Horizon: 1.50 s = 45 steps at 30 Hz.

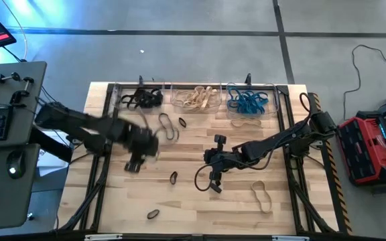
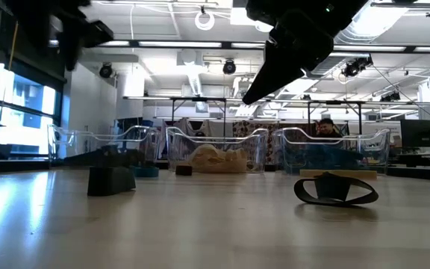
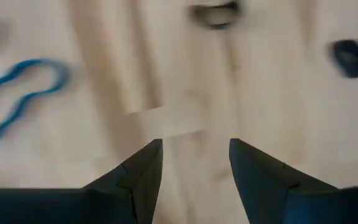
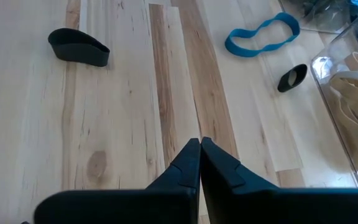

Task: Sort rubber bands into baskets
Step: Put the black rubber band into the left transparent bin

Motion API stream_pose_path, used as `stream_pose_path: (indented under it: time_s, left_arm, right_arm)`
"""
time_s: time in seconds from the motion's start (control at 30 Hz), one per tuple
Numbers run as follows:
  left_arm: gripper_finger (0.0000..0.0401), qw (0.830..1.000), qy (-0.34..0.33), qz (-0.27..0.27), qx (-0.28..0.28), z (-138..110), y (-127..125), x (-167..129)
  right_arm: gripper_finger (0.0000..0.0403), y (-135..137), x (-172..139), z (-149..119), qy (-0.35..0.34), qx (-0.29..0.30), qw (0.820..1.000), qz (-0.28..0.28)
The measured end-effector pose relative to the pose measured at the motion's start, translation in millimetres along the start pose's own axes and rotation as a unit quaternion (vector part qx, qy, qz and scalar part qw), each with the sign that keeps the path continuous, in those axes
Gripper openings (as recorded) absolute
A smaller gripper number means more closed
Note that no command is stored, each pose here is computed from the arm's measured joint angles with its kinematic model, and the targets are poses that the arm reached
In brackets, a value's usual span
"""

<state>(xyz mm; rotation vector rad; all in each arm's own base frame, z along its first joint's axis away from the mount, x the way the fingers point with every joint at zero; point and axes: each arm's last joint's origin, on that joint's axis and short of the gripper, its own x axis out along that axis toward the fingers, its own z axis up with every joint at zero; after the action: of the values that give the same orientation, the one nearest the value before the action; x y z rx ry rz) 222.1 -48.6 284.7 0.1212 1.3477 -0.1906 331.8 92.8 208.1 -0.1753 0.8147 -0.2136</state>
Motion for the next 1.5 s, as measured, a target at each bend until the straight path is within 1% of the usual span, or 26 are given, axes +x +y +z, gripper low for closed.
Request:
stream_pose_path:
  time_s: [0.1,0.17,0.3,0.43,0.5,0.67,0.77,0.87,0.97,1.07,1.13,1.2,1.4,1.5]
  left_arm:
    - [0.0176,1.0,-0.018,-0.021,0.007,3.5,-38.9,3.3]
    - [0.0176,0.999,-0.035,-0.039,0.0,4.2,-64.3,4.8]
    - [0.0176,0.992,-0.075,-0.085,-0.053,7.8,-110.0,10.4]
    - [0.0176,0.981,-0.112,-0.112,-0.111,11.0,-151.1,22.1]
    - [0.0176,0.977,-0.114,-0.114,-0.139,9.6,-169.1,31.9]
    - [0.0176,0.967,-0.09,-0.085,-0.224,1.9,-204.3,68.5]
    - [0.0176,0.961,-0.078,-0.077,-0.254,3.0,-222.2,90.7]
    - [0.0176,0.962,-0.066,-0.062,-0.258,7.3,-234.3,110.1]
    - [0.0176,0.965,-0.038,-0.021,-0.26,7.9,-237.8,128.0]
    - [0.0176,0.962,-0.012,0.023,-0.272,5.3,-236.7,135.8]
    - [0.0176,0.959,-0.001,0.043,-0.279,3.4,-235.4,138.8]
    - [0.0176,0.958,0.001,0.047,-0.282,2.9,-235.3,141.0]
    - [0.0176,0.958,-0.047,0.025,-0.282,10.5,-239.7,141.3]
    - [0.0176,0.956,-0.057,0.024,-0.286,14.2,-237.7,141.7]
  right_arm:
    - [0.0,0.0,0.0,0.0,0.0,0.0,1.0,0.0]
    - [0.0,0.0,0.0,0.0,0.0,-0.007,1.0,0.0]
    - [0.0,0.0,0.0,0.0,0.0,-0.013,1.0,0.0]
    - [0.0,0.0,0.0,0.0,0.0,-0.023,1.0,0.0]
    - [0.0,0.0,0.0,0.0,0.0,-0.023,1.0,0.0]
    - [0.0,0.0,0.0,0.3,-0.001,-0.031,1.0,0.0]
    - [0.0,0.3,0.0,1.9,-0.009,-0.037,0.999,0.0]
    - [0.0,0.5,-0.1,3.5,-0.017,-0.044,0.999,0.001]
    - [0.0,0.7,-0.2,4.9,-0.024,-0.046,0.999,0.002]
    - [0.0,0.7,-0.2,5.0,-0.024,-0.046,0.999,0.002]
    - [0.0,0.7,-0.2,5.0,-0.024,-0.046,0.999,0.002]
    - [0.0,0.0,0.1,5.1,-0.024,-0.045,0.999,0.001]
    - [0.0,-0.3,0.2,5.1,-0.023,-0.053,0.998,0.0]
    - [0.0,-0.3,0.2,5.1,-0.023,-0.054,0.998,0.0]
